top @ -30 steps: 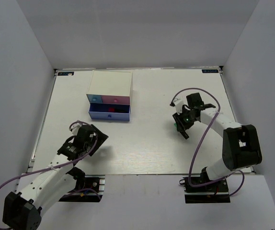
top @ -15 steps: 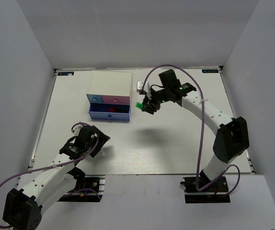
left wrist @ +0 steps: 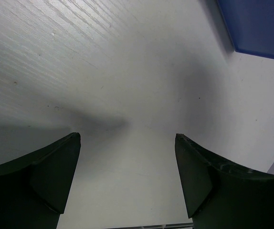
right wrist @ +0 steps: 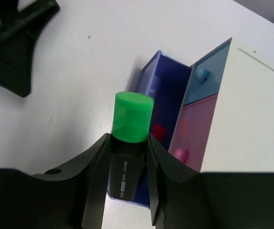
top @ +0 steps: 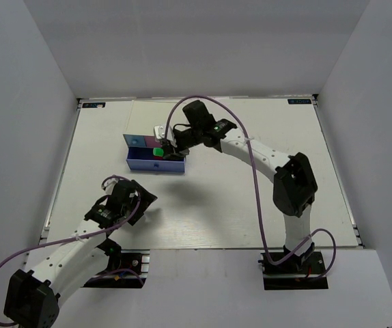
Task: Sort the stationery into containers
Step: Place the pen in the drawer, then close the drawer in the storage box.
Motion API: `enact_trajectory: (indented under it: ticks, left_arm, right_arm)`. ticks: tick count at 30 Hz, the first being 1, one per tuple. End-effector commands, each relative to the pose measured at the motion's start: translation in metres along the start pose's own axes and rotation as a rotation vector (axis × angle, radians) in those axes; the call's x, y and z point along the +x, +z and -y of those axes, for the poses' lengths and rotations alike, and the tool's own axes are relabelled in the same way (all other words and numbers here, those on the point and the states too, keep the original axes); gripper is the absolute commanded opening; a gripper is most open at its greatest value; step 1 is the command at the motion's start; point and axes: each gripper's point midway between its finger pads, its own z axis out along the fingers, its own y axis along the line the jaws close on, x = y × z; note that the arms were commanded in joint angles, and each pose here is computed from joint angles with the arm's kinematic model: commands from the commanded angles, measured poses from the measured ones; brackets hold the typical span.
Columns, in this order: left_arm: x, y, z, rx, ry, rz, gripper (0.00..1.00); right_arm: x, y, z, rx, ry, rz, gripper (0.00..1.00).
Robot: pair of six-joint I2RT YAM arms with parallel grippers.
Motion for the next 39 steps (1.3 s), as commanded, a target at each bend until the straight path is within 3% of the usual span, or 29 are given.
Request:
enact_trajectory:
  ticks: [1,8,12,15,16,19,22,26,27,28,31,32,38,39]
  left_arm:
    - [-0.001,0.000,-0.005,-0.007,-0.007,0.013,0.90]
    - [-0.004,-0.005,-0.010,-0.012,-0.007,0.031,0.90]
    - [-0.004,-0.008,-0.011,-0.007,-0.008,0.033,0.90]
    - [-0.005,-0.010,-0.010,0.003,-0.010,0.037,0.90]
    - [-0.005,-0.010,-0.010,0.003,-0.010,0.037,0.90]
    - [-0.008,-0.009,-0.001,0.040,-0.025,0.050,0.90]
    - [-0.004,-0.002,0.004,0.070,-0.028,0.037,0.90]
    - [-0.006,0.005,0.016,0.120,-0.034,0.045,0.78]
    - [-0.008,0.008,0.017,0.132,-0.029,0.058,0.67]
    - [-0.009,0.013,0.020,0.153,-0.020,0.067,0.57]
    - [-0.012,0.019,0.029,0.215,0.016,0.096,0.47]
    - [-0.020,0.017,0.048,0.289,0.021,0.130,0.45]
    - [-0.030,0.033,0.062,0.352,0.171,0.205,0.47]
    - [-0.035,0.032,0.071,0.380,0.163,0.232,0.48]
  right_arm:
    - [0.002,0.014,0.023,0.057,-0.107,0.012,0.02]
    - [0.035,0.035,0.038,0.098,-0.104,-0.035,0.03]
    - [0.041,0.039,0.047,0.135,-0.124,-0.041,0.09]
    - [0.044,0.038,0.045,0.136,-0.110,-0.051,0.33]
    - [0.043,0.037,0.045,0.137,-0.107,-0.051,0.46]
    - [0.039,0.032,0.037,0.128,-0.099,-0.044,0.55]
    - [0.026,0.017,0.031,0.133,-0.094,-0.022,0.58]
    - [0.014,0.003,0.023,0.142,-0.071,0.002,0.52]
    - [0.008,-0.001,0.016,0.137,-0.051,0.012,0.49]
    - [-0.009,-0.013,0.018,0.156,-0.047,0.039,0.36]
    - [-0.021,-0.029,0.008,0.149,0.042,0.052,0.00]
    - [-0.027,-0.037,0.007,0.151,0.055,0.065,0.00]
    - [-0.002,-0.075,-0.024,0.170,0.285,0.006,0.00]
    - [-0.010,-0.088,-0.024,0.200,0.278,0.014,0.08]
